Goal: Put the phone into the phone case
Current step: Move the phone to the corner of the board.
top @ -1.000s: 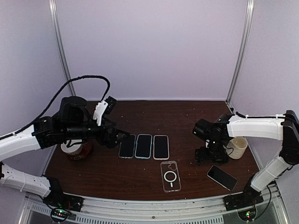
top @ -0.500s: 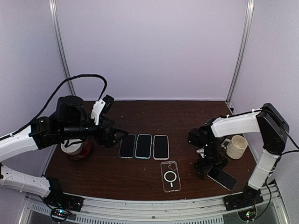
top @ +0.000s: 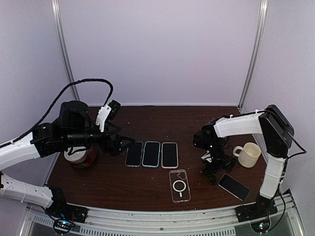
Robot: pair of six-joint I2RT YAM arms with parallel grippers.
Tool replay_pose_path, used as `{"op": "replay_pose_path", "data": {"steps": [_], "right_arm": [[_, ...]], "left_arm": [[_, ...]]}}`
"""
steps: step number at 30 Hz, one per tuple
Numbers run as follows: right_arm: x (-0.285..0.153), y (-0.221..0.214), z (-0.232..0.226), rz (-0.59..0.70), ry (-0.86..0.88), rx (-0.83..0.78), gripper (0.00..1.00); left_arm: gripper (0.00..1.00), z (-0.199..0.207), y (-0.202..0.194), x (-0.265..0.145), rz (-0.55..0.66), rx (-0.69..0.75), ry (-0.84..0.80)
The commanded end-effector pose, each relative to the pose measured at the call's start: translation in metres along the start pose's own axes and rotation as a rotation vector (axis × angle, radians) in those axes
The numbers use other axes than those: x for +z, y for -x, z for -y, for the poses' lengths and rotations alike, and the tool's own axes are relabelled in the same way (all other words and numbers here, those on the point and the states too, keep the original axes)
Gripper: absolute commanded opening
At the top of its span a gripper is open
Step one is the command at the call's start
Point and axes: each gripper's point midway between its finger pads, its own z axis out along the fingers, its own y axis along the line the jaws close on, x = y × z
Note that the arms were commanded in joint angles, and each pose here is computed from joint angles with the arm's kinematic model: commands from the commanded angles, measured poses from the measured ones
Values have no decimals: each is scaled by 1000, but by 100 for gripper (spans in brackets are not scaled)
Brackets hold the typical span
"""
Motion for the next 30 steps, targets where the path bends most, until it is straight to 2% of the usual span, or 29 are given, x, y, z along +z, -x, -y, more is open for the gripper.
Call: {"op": "replay_pose_path", "data": {"steps": [1,3,5,10,14,16,17,19,20,23,24,25,30], "right_arm": [[-11,8,14,55,-37,-8,100],[-37,21,15,210,-4,62,99],[-54,26,15,307,69,172,100],[-64,12,51,419,8,449,100],[-53,-2,83,492,31,684,100],[-51,-12,94,547,38,775,99],[-50,-16,98,580,43,817,100],[-45,-24,105,639,54,908,97],[-42,-26,109,664,62,943,90],[-27,-32,113,650,78,1012,19],[-22,-38,114,618,61,1026,3],[-17,-45,114,581,38,1036,0],[12,-82,113,444,-35,1131,0]], "left_arm": [[98,2,10,-2,36,19,-15],[98,2,9,-2,35,19,-15],[98,2,9,-1,35,19,-16],[94,6,-6,24,-14,34,-56],[80,26,-33,86,-142,16,-158],[76,52,-35,121,-204,107,-175],[76,78,-43,136,-238,182,-214],[75,108,-42,170,-257,265,-260],[74,116,-41,185,-270,265,-275],[70,133,-35,227,-278,235,-315],[69,137,-37,239,-283,233,-328],[69,143,-40,249,-291,235,-343],[66,165,-78,305,-361,266,-345]]}}
